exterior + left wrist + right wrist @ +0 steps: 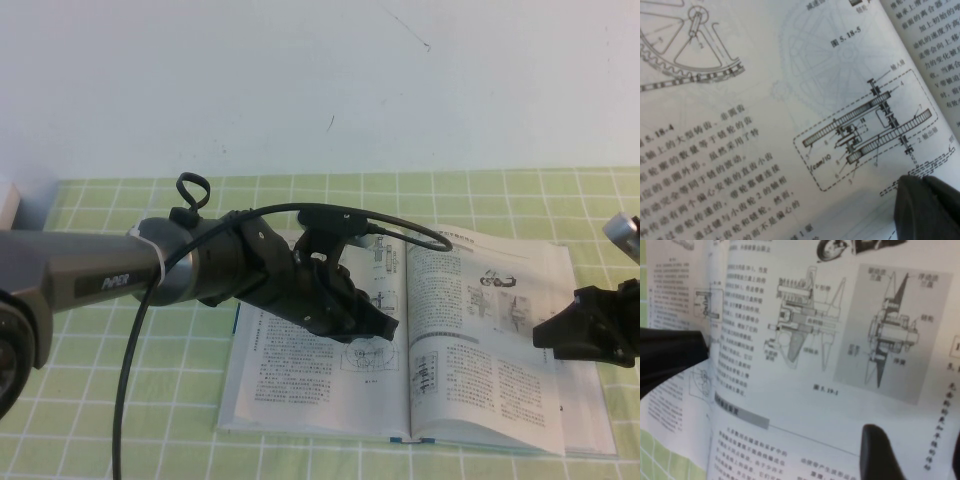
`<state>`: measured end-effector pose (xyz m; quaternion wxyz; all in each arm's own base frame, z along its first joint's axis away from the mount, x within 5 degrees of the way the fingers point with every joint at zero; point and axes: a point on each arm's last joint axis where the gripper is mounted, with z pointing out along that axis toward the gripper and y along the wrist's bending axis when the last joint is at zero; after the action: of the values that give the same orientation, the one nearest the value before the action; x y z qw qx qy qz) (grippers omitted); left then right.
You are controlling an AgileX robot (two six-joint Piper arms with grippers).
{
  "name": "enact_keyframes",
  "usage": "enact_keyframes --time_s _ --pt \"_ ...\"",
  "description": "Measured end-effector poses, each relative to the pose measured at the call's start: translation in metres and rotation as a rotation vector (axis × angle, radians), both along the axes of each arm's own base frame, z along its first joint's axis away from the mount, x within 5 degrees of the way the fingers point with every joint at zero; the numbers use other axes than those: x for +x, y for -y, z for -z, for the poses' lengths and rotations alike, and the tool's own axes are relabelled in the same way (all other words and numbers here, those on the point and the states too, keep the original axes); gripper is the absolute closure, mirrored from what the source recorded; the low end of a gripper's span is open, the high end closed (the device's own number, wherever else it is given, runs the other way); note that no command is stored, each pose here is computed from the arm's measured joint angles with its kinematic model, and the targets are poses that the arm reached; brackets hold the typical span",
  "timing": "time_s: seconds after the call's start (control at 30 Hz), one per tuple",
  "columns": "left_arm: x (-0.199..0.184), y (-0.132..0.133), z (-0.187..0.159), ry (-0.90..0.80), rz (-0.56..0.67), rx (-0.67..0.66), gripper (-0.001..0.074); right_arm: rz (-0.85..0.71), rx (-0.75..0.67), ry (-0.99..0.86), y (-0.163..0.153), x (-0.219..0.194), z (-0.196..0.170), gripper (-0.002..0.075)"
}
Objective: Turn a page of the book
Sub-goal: Open the closed book
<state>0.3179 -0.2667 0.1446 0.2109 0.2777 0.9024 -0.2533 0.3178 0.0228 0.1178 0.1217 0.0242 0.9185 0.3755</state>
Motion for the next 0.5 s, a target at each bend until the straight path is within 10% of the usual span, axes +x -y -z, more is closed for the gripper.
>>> enact_keyframes --time_s 0.5 --pt "-0.001 -0.001 -0.011 0.04 0.025 -0.01 0.0738 0.028 0.033 0.023 -0.001 0.003 -0.003 0.0408"
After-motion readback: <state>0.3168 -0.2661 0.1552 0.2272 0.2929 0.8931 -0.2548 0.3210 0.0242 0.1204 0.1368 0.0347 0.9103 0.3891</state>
